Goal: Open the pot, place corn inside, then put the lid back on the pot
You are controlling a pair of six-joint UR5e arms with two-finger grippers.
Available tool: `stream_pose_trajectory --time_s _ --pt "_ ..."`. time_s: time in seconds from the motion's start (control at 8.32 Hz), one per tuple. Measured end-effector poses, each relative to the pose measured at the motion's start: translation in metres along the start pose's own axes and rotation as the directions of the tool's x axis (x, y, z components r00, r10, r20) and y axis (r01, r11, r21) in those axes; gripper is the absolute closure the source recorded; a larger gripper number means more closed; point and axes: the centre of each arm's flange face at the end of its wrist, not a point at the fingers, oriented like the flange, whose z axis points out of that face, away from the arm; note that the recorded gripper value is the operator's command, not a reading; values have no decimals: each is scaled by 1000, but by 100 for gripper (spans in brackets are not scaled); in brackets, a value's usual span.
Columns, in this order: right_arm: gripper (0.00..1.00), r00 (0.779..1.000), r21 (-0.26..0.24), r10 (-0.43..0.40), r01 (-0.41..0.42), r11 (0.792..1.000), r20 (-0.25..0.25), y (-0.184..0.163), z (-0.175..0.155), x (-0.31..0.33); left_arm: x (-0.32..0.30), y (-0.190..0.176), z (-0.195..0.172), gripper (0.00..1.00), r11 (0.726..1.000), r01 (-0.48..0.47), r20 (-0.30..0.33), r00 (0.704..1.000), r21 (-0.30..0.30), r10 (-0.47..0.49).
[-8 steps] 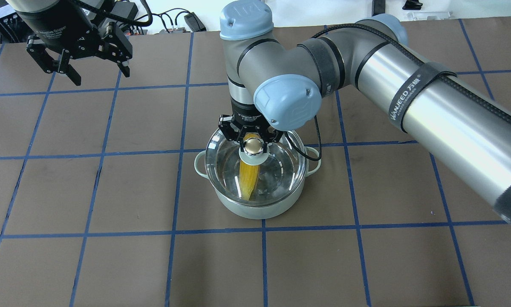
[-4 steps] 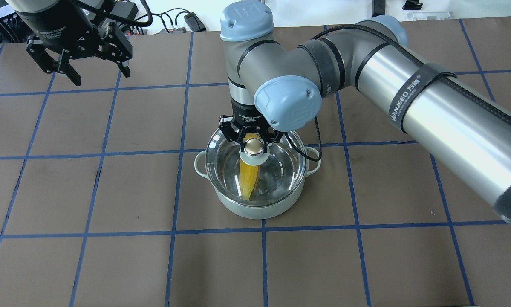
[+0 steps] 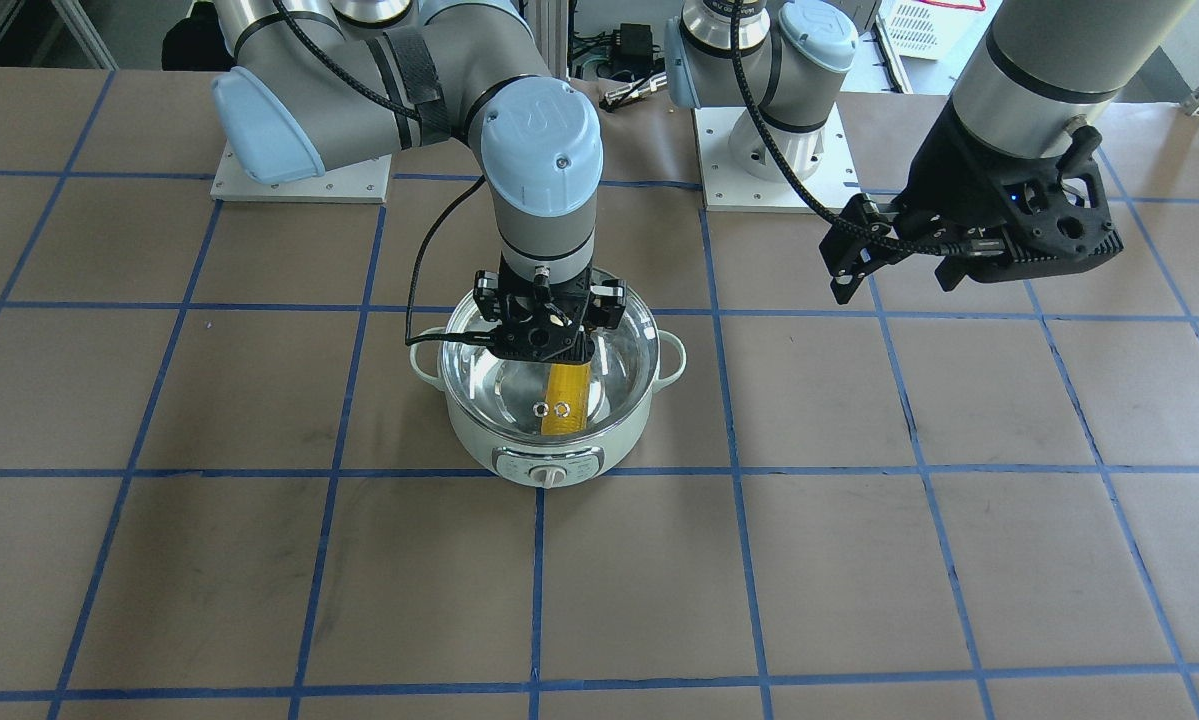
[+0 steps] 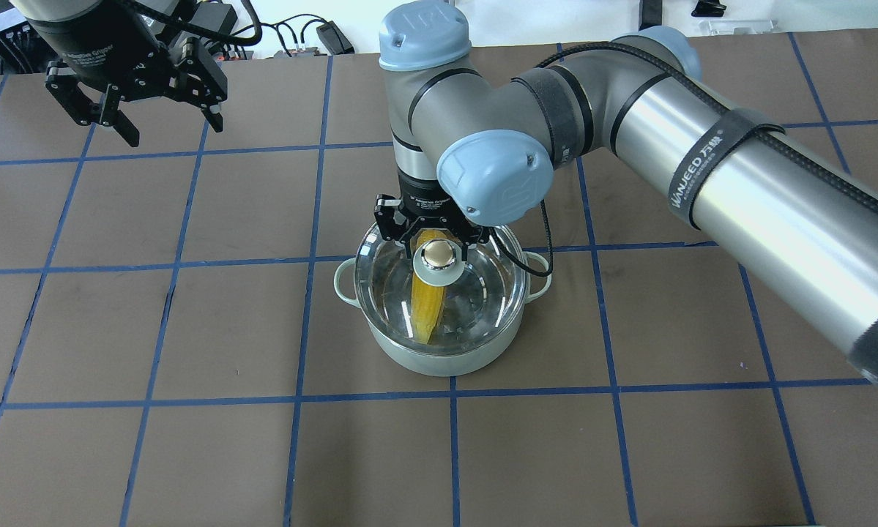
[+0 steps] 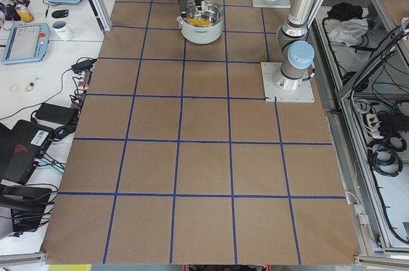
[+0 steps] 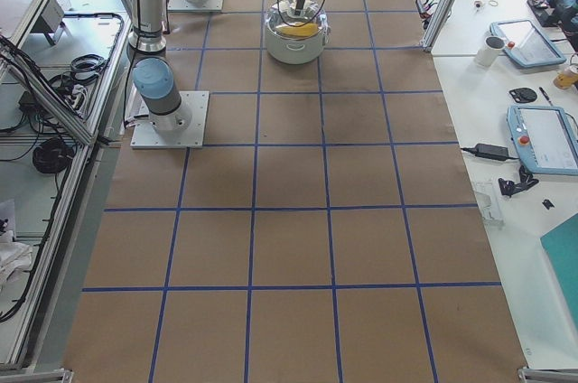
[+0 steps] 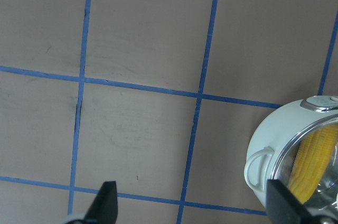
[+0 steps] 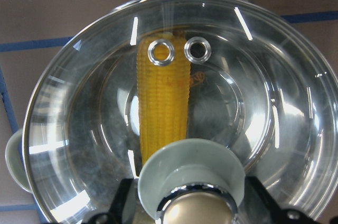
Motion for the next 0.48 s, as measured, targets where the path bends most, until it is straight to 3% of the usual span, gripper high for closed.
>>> stream_pose_trajectory --time_s 0.48 --pt "19 1000 2 5 -5 1000 1 1 -1 0 0 -4 4 0 1000 2 -1 1000 -3 -2"
